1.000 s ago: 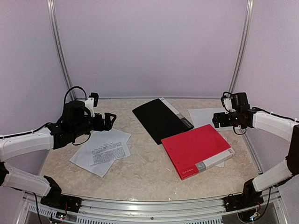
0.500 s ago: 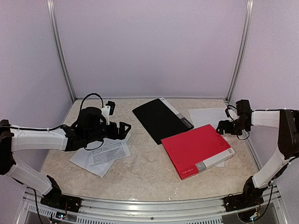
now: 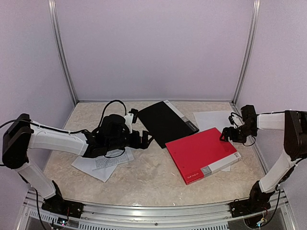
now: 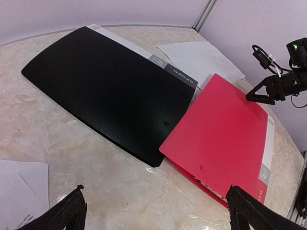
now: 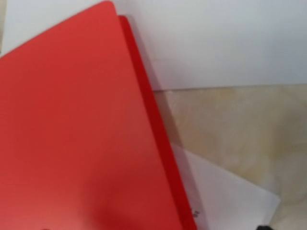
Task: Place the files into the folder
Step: Move the folder to the center of the board.
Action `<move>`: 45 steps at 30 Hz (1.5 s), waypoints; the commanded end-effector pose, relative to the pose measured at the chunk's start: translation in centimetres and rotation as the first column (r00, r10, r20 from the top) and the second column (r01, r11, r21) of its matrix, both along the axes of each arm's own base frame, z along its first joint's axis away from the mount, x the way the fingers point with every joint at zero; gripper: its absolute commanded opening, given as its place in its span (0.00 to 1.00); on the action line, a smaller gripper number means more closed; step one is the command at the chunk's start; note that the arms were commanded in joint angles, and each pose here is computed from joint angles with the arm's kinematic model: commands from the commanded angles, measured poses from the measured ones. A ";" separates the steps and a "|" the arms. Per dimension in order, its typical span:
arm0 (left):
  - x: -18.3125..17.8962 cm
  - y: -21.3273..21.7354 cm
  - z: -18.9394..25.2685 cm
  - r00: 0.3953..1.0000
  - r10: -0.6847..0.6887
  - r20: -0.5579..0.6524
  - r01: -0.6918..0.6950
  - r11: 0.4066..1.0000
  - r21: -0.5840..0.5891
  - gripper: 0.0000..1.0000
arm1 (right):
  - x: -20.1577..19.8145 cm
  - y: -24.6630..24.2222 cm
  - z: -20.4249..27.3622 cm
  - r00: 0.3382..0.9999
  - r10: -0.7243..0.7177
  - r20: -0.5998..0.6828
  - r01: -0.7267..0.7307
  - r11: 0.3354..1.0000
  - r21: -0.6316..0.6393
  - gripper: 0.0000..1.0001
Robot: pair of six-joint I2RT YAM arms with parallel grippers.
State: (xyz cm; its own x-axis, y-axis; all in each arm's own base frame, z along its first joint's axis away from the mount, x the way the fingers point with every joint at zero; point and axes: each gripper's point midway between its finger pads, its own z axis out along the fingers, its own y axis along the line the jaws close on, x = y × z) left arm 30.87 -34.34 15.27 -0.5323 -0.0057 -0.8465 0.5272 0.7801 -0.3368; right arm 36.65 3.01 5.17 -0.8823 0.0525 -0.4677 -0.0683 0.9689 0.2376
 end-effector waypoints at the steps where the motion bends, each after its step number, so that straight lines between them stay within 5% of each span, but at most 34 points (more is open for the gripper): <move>1: 0.5 -2.6 0.9 1.000 0.016 -0.020 -0.017 0.997 -0.077 0.99 | -1.5 0.1 -1.7 0.997 0.015 -0.075 -0.013 1.000 0.023 0.89; 8: 0.8 -6.0 -0.6 0.986 -0.015 -0.169 -0.021 0.977 -0.212 0.99 | -1.8 0.7 -1.7 0.997 0.029 -0.075 -0.025 0.998 0.058 0.87; 25: -1.4 -9.4 -4.9 0.907 -0.072 -0.415 -0.047 0.962 -0.269 0.99 | -3.0 4.6 0.8 0.997 0.077 0.020 -0.079 0.976 0.203 0.67; 37: -1.8 -7.9 -7.4 0.880 0.003 -0.475 -0.110 0.974 -0.197 0.99 | -4.3 7.6 1.7 0.988 0.144 0.058 -0.155 0.944 0.290 0.43; 45: -1.7 -6.1 -8.2 0.867 0.091 -0.489 -0.179 0.974 -0.136 0.99 | -4.8 8.2 1.1 0.986 0.158 0.046 -0.165 0.943 0.291 0.42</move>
